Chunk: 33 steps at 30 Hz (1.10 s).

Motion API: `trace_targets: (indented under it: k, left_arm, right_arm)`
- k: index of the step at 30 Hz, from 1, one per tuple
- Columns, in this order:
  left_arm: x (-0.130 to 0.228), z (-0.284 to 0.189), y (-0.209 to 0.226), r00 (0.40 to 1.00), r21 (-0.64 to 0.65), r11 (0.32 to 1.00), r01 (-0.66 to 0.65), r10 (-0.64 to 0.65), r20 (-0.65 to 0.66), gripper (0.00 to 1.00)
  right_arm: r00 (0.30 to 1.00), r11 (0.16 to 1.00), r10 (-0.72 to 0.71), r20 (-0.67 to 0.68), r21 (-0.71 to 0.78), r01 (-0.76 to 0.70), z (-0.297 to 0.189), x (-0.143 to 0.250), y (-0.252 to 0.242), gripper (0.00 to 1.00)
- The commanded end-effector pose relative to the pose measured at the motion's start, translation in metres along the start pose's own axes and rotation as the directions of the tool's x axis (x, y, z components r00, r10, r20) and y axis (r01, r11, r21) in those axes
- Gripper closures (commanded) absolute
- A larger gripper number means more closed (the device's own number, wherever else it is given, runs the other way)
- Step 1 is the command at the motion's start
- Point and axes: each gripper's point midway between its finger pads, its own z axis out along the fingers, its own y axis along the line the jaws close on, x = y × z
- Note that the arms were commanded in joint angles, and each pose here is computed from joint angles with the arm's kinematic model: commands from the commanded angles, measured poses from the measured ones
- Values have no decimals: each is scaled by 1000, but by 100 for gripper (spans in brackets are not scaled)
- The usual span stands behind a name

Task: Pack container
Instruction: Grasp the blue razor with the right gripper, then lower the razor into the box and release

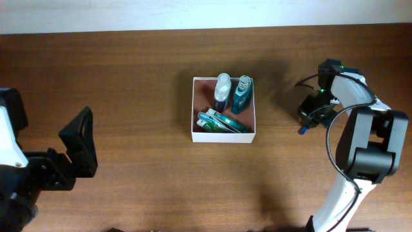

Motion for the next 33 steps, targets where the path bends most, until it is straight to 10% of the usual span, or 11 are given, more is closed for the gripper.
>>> trace_targets:
  k: [1,8,13,18,24,31,33]
  left_arm:
    - [0,2,2,1000,-17,1000,-19,19,-1,1]
    - [0,2,2,1000,-17,1000,-19,19,-1,1]
    - [0,2,2,1000,-17,1000,-19,19,-1,1]
    - [0,2,2,1000,-17,1000,-19,19,-1,0]
    - [0,2,2,1000,-17,1000,-19,19,-1,1]
    - [0,2,2,1000,-17,1000,-19,19,-1,1]
    - [0,2,2,1000,-17,1000,-19,19,-1,1]
  right_arm:
    - [993,995,-96,62,-12,97,-26,1,3,96]
    - [789,816,-462,405,-155,557,-156,48,77,96]
    - [374,455,-685,625,-34,890,-227,128,127,96]
    - [-66,27,-816,575,153,988,-215,206,164,96]
    - [-128,-52,-878,462,174,983,-173,207,178,96]
    - [-387,-350,-887,251,178,920,-109,201,176,96]
    - [-398,-367,-887,232,165,915,-100,199,177,66]
